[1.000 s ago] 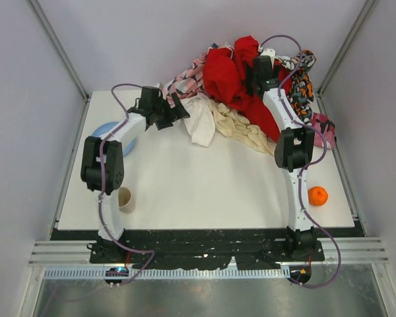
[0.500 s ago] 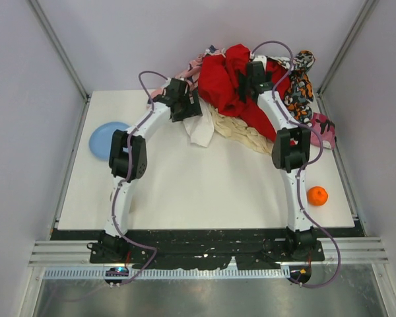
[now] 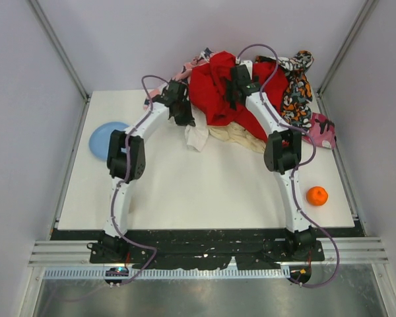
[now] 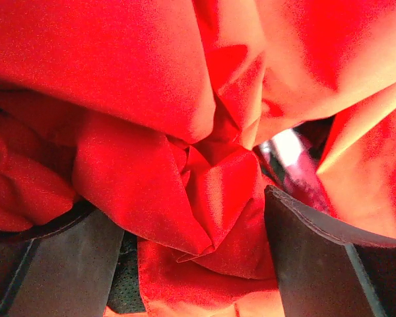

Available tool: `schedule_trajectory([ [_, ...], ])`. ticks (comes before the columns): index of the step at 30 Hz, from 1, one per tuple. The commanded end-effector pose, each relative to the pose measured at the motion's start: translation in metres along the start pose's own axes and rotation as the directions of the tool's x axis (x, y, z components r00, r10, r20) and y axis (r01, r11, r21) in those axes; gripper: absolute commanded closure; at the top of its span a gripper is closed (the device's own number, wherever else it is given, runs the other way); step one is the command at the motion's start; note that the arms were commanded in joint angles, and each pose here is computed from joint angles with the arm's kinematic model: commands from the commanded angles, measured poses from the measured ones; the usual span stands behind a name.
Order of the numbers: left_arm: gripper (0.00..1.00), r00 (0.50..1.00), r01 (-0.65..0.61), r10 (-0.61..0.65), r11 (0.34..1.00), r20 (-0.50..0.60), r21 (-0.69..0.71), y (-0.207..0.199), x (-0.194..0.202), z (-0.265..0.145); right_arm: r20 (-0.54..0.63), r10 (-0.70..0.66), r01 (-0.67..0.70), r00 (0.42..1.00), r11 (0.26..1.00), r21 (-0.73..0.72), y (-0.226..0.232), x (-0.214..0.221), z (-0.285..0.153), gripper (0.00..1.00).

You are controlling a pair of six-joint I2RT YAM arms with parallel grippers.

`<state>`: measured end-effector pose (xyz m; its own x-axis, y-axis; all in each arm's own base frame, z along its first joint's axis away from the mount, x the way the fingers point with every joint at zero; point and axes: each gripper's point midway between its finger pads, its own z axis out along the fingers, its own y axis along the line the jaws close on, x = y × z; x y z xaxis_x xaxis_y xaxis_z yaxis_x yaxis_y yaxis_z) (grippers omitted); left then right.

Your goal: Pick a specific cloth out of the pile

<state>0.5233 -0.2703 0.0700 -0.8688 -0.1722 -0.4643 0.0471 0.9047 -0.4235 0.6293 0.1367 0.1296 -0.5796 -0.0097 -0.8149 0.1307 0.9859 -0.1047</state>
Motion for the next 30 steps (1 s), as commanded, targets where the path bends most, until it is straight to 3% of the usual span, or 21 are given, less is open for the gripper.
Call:
schedule_trajectory([
  [1,1.00,0.947,-0.203,0.165,0.972,0.276,0.116,-0.067,-0.061,-0.169,-0.179,-0.022,0.012,0.984,0.998,-0.055,0.034,0.063,-0.004,0.16],
  [9,1.00,0.752,-0.452,0.243,0.867,0.612,0.210,-0.134,-0.082,-0.374,-0.226,0.042,-0.038,0.973,0.999,0.024,0.027,0.081,-0.004,0.17],
  [12,1.00,0.675,-0.543,0.242,0.802,0.697,0.248,-0.161,-0.073,-0.439,-0.249,0.041,-0.028,0.968,0.998,0.056,0.022,0.089,-0.005,0.17],
  [16,1.00,0.612,-0.649,0.235,0.695,0.755,0.310,-0.188,-0.045,-0.505,-0.257,0.047,-0.034,0.965,0.998,0.058,0.022,0.089,-0.012,0.15],
  [18,1.00,0.595,-0.678,0.236,0.661,0.768,0.322,-0.192,-0.031,-0.522,-0.245,0.037,-0.026,0.969,0.998,0.050,0.022,0.083,-0.018,0.13],
  [23,1.00,0.597,-0.676,0.214,0.653,0.773,0.340,-0.186,-0.004,-0.529,-0.165,-0.062,0.057,0.984,0.998,-0.035,0.031,0.052,-0.048,0.04],
  [26,1.00,0.625,-0.665,0.221,0.653,0.749,0.362,-0.181,0.016,-0.517,-0.118,-0.117,0.110,0.986,0.992,-0.064,0.031,0.034,-0.073,0.02],
  [30,1.00,0.668,-0.639,0.218,0.658,0.712,0.398,-0.176,0.039,-0.502,-0.071,-0.087,0.081,0.994,0.993,-0.085,0.020,0.009,-0.110,0.00],
])
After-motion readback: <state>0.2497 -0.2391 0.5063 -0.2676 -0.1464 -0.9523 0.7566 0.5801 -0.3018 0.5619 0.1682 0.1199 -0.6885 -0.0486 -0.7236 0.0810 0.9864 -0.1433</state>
